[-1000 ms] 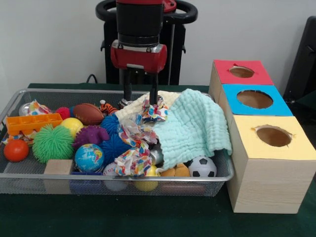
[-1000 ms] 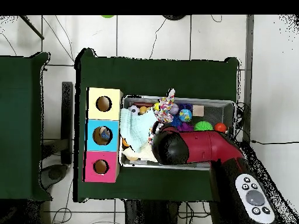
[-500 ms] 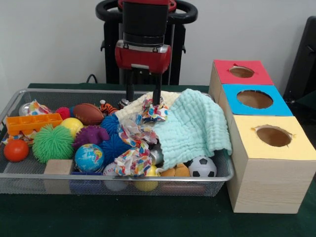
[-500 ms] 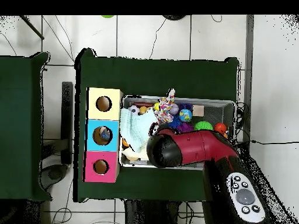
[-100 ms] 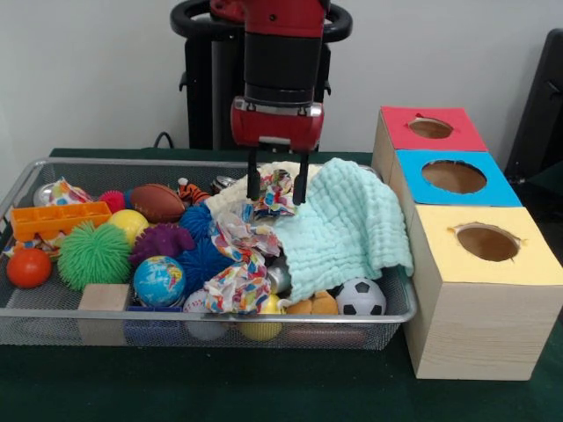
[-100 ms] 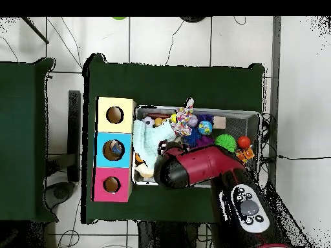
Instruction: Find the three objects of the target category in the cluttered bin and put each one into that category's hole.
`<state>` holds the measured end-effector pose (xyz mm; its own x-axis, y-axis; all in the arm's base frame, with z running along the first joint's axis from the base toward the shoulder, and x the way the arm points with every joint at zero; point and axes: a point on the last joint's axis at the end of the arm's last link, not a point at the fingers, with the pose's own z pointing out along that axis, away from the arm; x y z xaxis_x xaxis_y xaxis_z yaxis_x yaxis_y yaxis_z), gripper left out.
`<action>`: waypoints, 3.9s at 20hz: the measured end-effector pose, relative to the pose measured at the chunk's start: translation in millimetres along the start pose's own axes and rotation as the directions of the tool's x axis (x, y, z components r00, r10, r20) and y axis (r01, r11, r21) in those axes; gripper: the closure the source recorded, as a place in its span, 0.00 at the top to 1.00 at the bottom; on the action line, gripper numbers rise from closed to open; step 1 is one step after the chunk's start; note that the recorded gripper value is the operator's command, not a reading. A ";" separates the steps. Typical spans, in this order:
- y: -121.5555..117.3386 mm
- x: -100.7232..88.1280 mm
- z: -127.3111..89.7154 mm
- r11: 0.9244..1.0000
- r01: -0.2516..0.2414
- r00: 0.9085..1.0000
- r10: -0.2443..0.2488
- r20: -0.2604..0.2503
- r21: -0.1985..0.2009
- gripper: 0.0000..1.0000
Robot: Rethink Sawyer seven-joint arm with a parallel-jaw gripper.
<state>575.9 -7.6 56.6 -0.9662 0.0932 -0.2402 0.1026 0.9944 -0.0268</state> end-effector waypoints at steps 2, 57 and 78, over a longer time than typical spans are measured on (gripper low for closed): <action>2.0 6.0 6.0 1.000 0.015 1.000 -0.015 0.001 0.001 1.00; -72.4 -19.3 29.3 0.988 -0.135 0.991 0.135 0.013 0.070 1.00; -73.0 -29.3 18.2 0.986 -0.157 0.984 0.162 -0.069 0.063 1.00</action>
<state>601.0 -83.9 47.9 -0.9509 0.2561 -0.1740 0.2682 0.9621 -0.0497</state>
